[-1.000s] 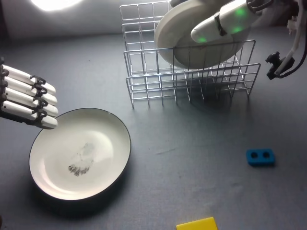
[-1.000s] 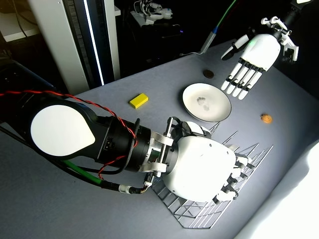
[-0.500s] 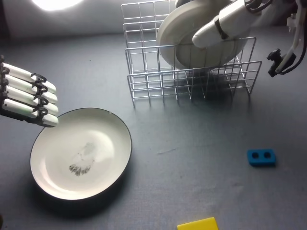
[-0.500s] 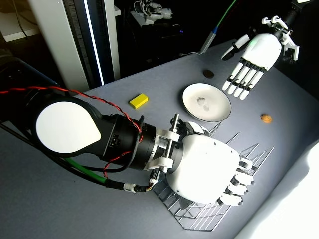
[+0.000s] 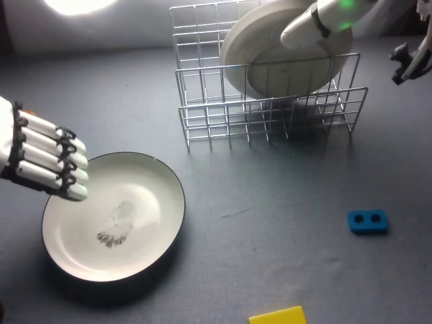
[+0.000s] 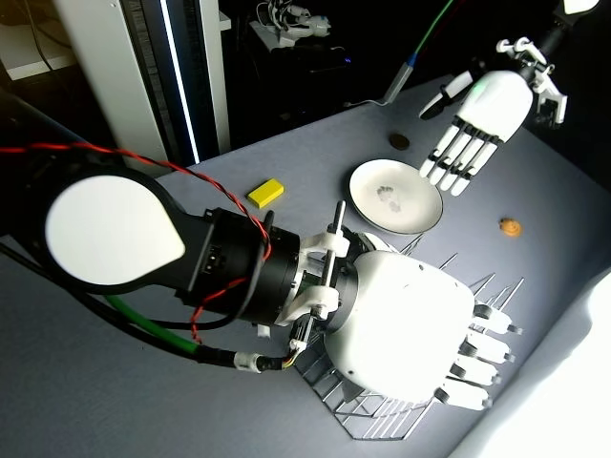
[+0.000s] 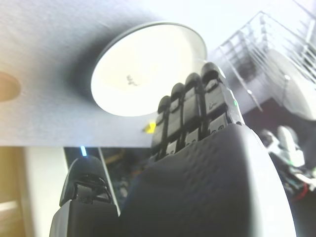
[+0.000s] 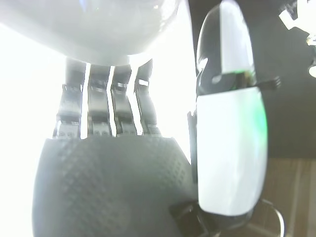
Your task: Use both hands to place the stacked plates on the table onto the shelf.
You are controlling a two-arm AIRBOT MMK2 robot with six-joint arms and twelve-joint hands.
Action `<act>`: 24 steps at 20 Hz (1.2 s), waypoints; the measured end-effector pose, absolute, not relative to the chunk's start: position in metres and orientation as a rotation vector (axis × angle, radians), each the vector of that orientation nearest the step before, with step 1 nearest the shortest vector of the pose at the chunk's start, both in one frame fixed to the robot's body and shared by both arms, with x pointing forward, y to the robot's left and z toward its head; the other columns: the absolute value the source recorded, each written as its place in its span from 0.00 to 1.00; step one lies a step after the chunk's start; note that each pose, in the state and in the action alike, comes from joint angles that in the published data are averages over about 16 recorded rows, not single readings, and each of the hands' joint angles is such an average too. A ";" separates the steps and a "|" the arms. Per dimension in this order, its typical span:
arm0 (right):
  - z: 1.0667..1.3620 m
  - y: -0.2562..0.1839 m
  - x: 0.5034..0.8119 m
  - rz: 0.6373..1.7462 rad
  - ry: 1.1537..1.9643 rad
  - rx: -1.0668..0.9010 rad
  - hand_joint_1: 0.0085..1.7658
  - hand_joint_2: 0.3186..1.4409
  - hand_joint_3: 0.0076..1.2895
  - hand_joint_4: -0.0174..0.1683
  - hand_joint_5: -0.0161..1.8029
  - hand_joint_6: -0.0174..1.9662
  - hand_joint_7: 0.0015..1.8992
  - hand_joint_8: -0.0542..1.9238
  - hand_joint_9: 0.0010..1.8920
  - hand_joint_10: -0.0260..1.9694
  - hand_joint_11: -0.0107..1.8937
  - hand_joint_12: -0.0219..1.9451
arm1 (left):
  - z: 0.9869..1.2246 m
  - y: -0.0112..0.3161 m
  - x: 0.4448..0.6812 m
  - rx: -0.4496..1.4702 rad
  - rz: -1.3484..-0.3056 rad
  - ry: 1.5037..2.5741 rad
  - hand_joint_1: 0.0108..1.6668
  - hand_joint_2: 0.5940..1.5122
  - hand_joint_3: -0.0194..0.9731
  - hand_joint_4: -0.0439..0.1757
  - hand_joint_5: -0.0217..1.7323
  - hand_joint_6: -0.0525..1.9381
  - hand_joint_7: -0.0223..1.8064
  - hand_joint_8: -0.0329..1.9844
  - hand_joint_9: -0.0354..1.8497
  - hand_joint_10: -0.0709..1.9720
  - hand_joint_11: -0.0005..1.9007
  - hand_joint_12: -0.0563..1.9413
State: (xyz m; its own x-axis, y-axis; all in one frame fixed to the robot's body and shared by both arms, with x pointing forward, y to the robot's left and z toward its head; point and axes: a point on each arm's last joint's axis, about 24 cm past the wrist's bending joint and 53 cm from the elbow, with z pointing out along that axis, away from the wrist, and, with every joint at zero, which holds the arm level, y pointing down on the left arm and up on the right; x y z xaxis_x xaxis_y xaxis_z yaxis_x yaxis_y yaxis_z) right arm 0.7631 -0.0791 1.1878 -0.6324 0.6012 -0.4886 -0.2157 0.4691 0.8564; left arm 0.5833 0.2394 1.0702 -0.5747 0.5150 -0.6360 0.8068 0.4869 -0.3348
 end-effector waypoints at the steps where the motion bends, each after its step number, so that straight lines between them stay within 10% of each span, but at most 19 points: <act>1: 1.192 -0.078 0.762 1.249 1.890 0.296 0.63 0.55 0.01 0.07 0.12 0.46 0.04 0.72 0.05 0.77 0.02 0.88 | 1.067 0.239 0.583 1.095 -0.860 2.287 0.01 0.66 0.03 0.20 0.06 0.03 0.07 0.03 0.06 0.03 0.01 0.10; 8: 1.215 -0.055 0.739 1.191 1.848 0.054 0.62 0.56 0.01 0.08 0.12 0.41 0.07 0.63 0.06 0.68 0.02 0.83 | 1.047 0.237 0.582 1.083 -0.843 2.341 0.01 0.67 0.03 0.19 0.06 0.03 0.06 0.03 0.06 0.03 0.01 0.10; 24: 1.211 0.032 0.629 1.115 1.672 -0.486 0.64 0.54 0.01 0.12 0.08 0.03 0.08 0.04 0.08 0.05 0.02 0.36 | 1.016 0.246 0.587 0.967 -0.806 2.454 0.01 0.66 0.03 0.18 0.04 0.03 0.03 0.02 0.03 0.03 0.01 0.02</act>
State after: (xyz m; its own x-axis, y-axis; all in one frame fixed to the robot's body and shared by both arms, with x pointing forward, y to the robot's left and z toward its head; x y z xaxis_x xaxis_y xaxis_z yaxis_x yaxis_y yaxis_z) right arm 0.6285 0.0322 1.2108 -0.3947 0.1935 -0.8982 -0.7549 0.4891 0.4370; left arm 0.5875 0.2465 1.0156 -0.6904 0.4919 -0.5305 0.7107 0.5984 -0.3700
